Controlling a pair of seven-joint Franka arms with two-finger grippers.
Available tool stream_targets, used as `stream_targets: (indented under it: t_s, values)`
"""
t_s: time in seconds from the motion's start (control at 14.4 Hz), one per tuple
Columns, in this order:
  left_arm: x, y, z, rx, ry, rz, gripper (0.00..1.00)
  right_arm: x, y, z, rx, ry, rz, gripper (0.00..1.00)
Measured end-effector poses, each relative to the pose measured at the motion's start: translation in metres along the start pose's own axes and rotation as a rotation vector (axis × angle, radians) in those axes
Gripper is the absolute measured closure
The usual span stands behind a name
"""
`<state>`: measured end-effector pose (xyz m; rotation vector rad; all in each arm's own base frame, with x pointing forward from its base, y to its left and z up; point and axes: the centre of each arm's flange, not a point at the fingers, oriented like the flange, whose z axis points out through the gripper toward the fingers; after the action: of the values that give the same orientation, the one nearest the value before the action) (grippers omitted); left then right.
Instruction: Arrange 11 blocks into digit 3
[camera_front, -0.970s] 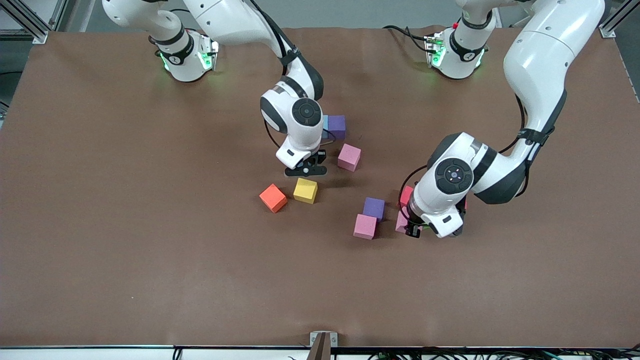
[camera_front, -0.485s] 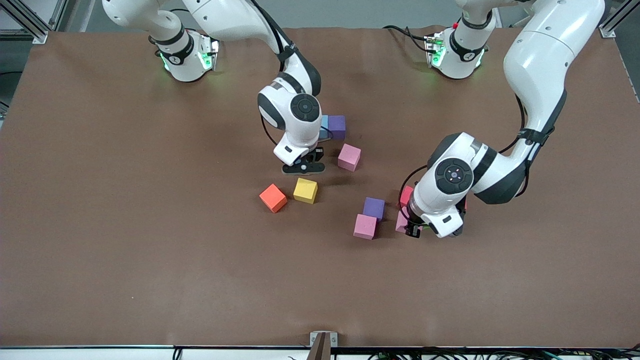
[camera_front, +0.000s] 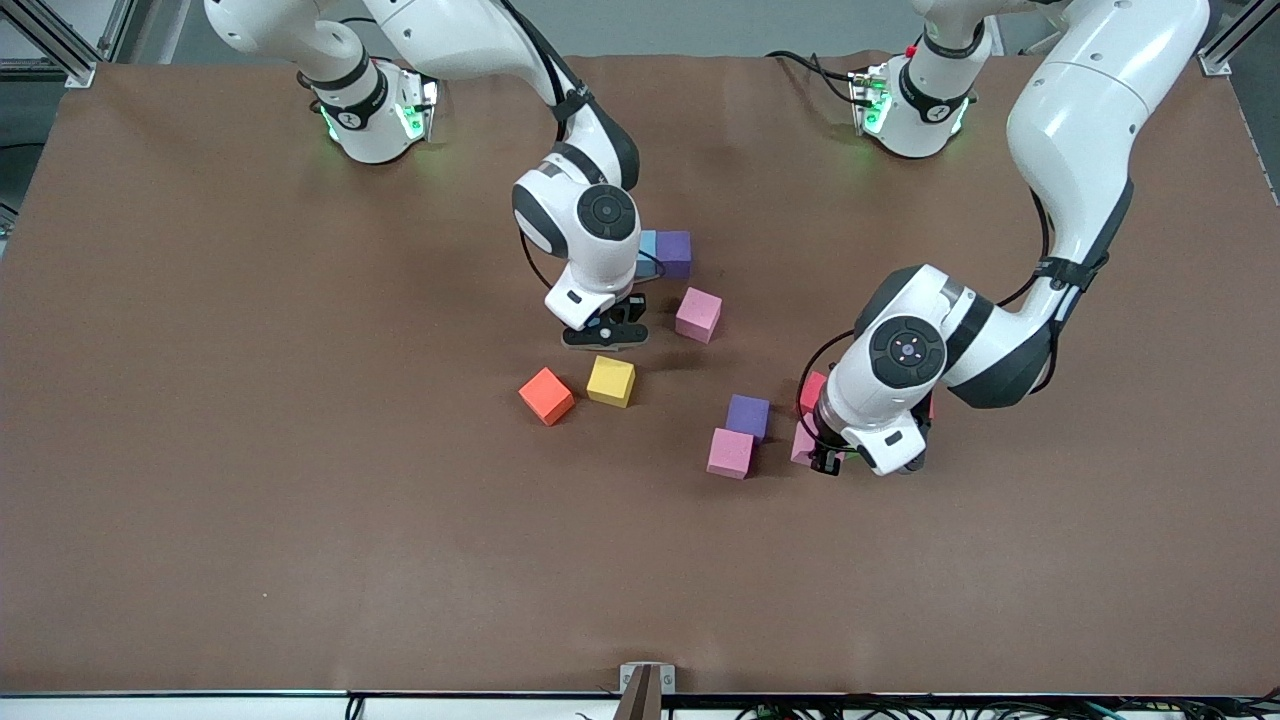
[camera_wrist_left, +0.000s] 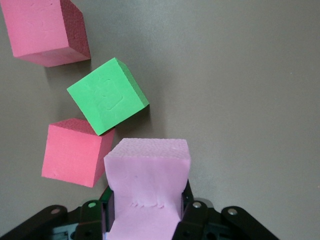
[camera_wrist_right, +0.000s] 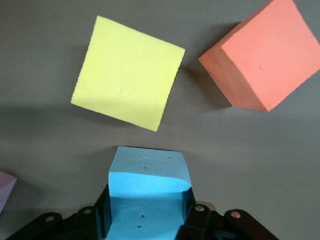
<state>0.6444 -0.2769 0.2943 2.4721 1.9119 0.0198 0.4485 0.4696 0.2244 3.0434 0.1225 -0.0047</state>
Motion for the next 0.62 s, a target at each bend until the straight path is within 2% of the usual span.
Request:
stream_targets:
  t_s: [0.62]
  values:
    - [0.0041,0.0001,0.0006,0.004,0.002,-0.006,0.48,-0.0025,0.0037,0.0075,-0.001,0.0,-0.021,0.44]
